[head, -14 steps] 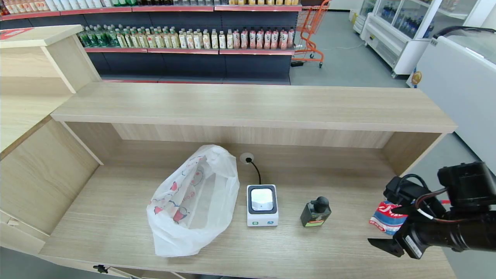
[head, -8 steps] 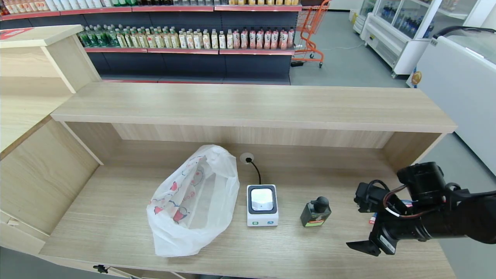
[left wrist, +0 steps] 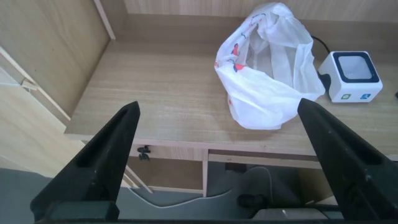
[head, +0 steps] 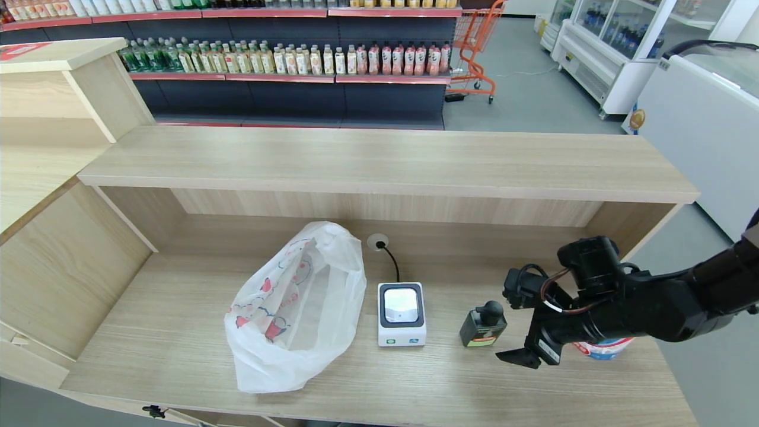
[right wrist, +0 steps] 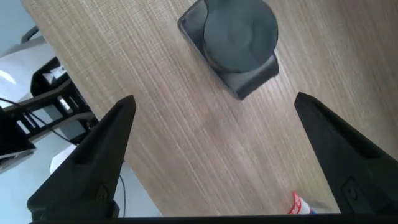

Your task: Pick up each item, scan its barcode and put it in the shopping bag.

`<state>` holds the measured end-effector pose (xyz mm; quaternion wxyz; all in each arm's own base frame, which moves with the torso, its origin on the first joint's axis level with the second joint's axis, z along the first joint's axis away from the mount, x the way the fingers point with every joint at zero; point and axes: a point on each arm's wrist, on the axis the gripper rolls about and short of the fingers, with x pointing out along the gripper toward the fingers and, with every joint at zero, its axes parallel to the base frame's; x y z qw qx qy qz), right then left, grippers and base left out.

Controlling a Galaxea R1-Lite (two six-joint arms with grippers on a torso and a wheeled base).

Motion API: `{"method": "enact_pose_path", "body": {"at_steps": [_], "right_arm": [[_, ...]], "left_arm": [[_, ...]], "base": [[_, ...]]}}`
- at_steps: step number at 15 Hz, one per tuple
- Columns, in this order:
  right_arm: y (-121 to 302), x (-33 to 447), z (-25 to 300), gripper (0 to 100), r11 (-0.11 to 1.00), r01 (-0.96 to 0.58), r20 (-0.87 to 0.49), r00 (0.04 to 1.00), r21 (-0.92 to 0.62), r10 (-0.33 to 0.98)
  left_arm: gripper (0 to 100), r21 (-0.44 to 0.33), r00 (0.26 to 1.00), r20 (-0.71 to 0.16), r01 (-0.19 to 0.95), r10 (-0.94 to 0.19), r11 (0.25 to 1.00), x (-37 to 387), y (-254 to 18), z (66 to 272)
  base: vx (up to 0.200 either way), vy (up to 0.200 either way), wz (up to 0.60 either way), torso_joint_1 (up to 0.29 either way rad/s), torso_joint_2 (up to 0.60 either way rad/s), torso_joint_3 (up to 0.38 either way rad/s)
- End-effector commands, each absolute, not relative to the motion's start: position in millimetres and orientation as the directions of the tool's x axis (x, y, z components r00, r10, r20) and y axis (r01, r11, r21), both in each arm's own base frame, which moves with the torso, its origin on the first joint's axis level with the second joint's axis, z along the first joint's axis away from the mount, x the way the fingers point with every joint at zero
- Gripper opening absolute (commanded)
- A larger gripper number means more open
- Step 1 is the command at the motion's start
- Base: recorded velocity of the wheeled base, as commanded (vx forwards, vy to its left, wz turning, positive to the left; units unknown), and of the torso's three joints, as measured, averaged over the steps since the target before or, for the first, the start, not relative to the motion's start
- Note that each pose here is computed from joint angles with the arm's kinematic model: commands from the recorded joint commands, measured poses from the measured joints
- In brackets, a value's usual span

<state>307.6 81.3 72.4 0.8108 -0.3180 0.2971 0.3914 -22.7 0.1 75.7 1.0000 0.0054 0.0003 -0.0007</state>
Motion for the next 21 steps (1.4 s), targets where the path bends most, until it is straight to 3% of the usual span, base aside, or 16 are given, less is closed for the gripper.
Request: {"method": "enact_pose_path", "body": {"at_steps": [1, 10, 11, 16, 21], "right_arm": [[88, 319, 63, 100, 0.471, -0.836, -0.739, 0.503, -0.282, 0.449], [115, 342, 50, 100, 0.404, -0.87, -0.725, 0.469, -0.282, 0.505], [116, 343, 46, 0, 0.404, -0.869, -0.722, 0.472, -0.286, 0.505], [115, 339, 42, 0, 0.405, -0.864, -0.715, 0.483, -0.298, 0.505], [97, 312, 63, 0, 0.436, -0.849, -0.706, 0.505, -0.3, 0.497]], "left_arm": [[100, 0.011, 1.0, 0.0, 0.002, -0.002, 1.0, -23, 0, 76], [100, 0.011, 1.0, 0.0, 0.002, -0.002, 1.0, -23, 0, 76], [100, 0.011, 1.0, 0.0, 0.002, -0.002, 1.0, -23, 0, 76], [100, 0.011, 1.0, 0.0, 0.002, -0.002, 1.0, -23, 0, 76], [100, 0.011, 1.0, 0.0, 0.002, -0.002, 1.0, -23, 0, 76]], "base": [[0.0, 0.0, 0.0, 0.0, 0.0, 0.0], [0.0, 0.0, 0.0, 0.0, 0.0, 0.0], [0.0, 0.0, 0.0, 0.0, 0.0, 0.0], [0.0, 0.0, 0.0, 0.0, 0.0, 0.0], [0.0, 0.0, 0.0, 0.0, 0.0, 0.0]]}}
